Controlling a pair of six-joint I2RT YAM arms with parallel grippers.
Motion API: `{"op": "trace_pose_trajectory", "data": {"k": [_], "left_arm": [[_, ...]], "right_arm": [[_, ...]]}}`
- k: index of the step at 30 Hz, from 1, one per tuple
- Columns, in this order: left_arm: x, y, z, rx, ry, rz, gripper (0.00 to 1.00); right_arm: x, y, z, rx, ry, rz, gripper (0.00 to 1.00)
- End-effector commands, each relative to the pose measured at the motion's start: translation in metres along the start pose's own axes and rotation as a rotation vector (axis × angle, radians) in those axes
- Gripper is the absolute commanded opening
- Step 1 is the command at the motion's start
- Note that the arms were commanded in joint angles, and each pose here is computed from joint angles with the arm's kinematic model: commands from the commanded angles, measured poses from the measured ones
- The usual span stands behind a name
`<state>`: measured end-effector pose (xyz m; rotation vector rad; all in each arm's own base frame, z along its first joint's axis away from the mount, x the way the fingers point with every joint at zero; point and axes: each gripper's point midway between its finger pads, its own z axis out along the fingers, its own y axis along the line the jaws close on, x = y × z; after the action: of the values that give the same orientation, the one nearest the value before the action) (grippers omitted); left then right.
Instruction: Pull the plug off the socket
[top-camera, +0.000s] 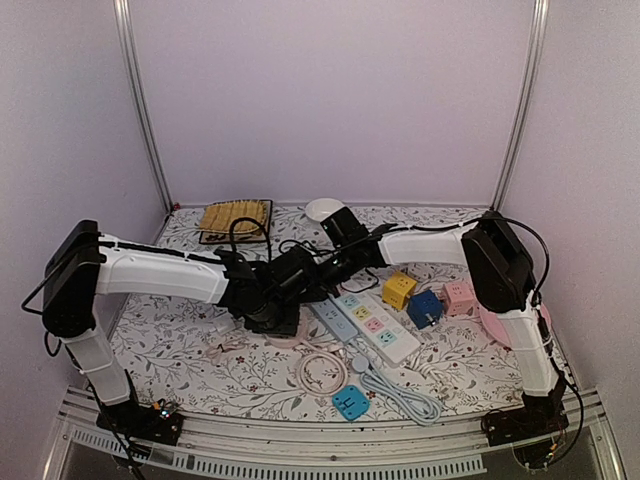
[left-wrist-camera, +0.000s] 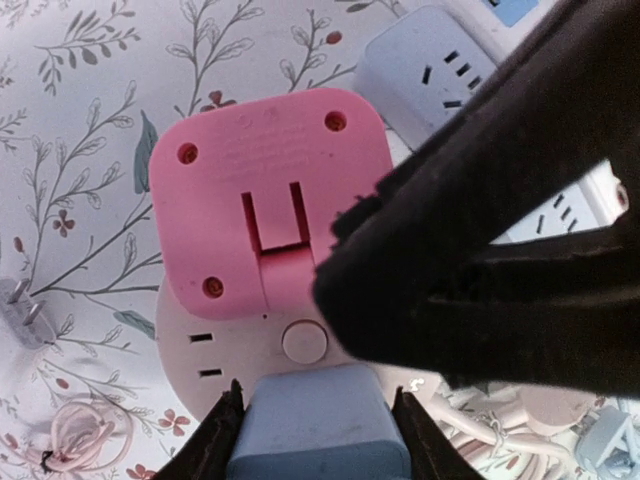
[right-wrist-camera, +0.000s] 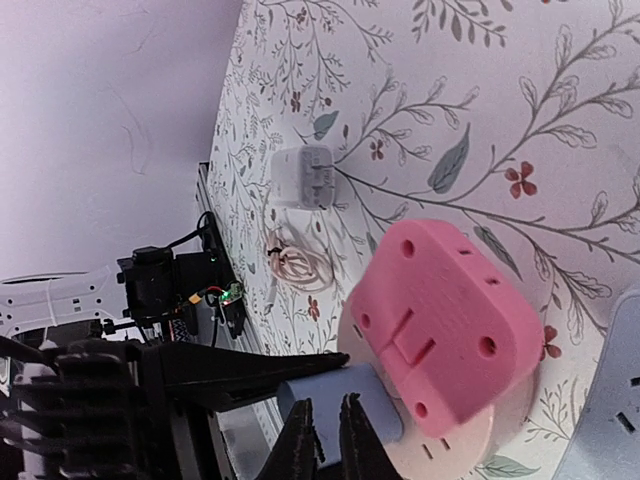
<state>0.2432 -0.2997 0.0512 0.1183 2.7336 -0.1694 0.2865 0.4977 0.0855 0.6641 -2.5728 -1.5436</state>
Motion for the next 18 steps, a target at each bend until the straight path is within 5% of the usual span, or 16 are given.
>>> {"op": "trace_pose_trajectory", "data": {"k": [1, 18], "left_arm": [[0.007, -0.024, 0.001, 0.124, 0.029, 0.012, 0.21], [-0.025, -0.033, -0.022, 0.116, -0.033, 0.001, 0.21]], "right_arm": [[-0.007, 0.028, -0.004, -0.046, -0.026, -0.071, 0.1], [0.019, -0.044, 0.037, 0.059, 0.043, 0.052, 0.09]]}}
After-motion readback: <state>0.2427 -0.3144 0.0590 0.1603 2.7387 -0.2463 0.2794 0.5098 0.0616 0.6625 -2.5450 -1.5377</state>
